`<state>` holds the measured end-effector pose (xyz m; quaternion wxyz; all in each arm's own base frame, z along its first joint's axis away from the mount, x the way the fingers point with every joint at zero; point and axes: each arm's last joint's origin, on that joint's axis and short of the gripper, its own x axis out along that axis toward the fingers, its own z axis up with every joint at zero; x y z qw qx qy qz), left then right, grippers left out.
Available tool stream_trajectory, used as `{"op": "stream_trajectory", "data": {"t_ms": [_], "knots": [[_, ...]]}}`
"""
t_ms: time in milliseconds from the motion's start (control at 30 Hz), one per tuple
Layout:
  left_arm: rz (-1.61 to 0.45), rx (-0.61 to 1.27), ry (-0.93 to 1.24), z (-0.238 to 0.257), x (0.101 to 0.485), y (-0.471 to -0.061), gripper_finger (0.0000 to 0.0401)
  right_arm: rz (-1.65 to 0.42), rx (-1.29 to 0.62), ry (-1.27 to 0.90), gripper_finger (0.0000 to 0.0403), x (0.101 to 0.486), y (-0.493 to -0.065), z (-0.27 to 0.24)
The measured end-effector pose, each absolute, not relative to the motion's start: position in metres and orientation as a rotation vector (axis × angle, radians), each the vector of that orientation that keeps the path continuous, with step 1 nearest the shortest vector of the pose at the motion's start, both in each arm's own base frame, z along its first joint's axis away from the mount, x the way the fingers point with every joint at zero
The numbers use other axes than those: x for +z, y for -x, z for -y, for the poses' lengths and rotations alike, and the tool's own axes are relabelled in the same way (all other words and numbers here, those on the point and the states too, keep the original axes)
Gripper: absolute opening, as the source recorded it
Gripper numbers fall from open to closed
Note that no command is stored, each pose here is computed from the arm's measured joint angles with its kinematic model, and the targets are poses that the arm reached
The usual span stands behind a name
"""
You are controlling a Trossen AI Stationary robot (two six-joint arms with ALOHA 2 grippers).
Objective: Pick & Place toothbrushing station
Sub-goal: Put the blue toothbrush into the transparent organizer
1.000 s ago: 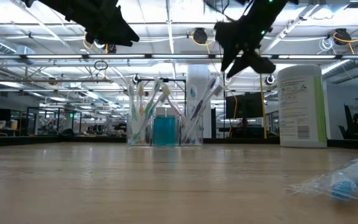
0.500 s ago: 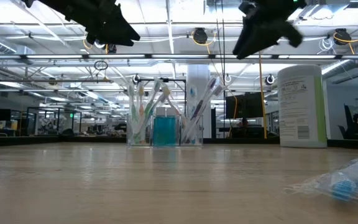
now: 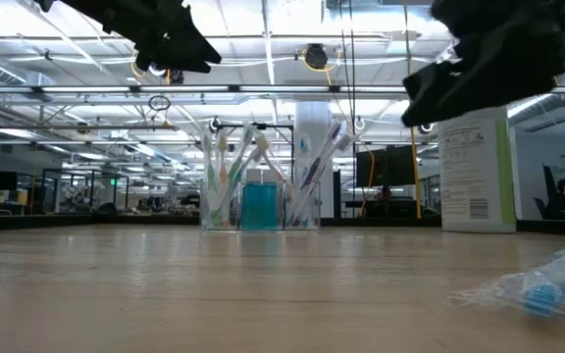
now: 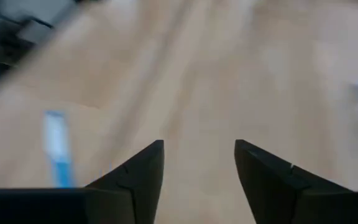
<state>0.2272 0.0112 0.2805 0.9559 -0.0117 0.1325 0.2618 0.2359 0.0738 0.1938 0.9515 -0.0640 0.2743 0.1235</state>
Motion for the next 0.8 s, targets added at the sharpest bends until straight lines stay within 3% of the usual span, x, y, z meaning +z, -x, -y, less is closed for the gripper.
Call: {"op": "stream_trajectory", "data": {"t_ms": [167,400,800], "knots": [[-0.267,0.532,0.029,-0.011,0.281,-0.227,0.0214,-0.452,0.351,-0.021,0.0202,0.180,-0.224,-0.095],[-0.260,0.533,0.038,-0.011,0.281,-0.227,0.0214,-0.587,0.363,-0.172,0.0200,0.147,-0.220,-0.115],[-0.264,0.464,0.069,-0.009,0.280,-0.228,0.0214,-0.722,0.483,-0.024,0.0196,0.111,-0.211,-0.141]]}}
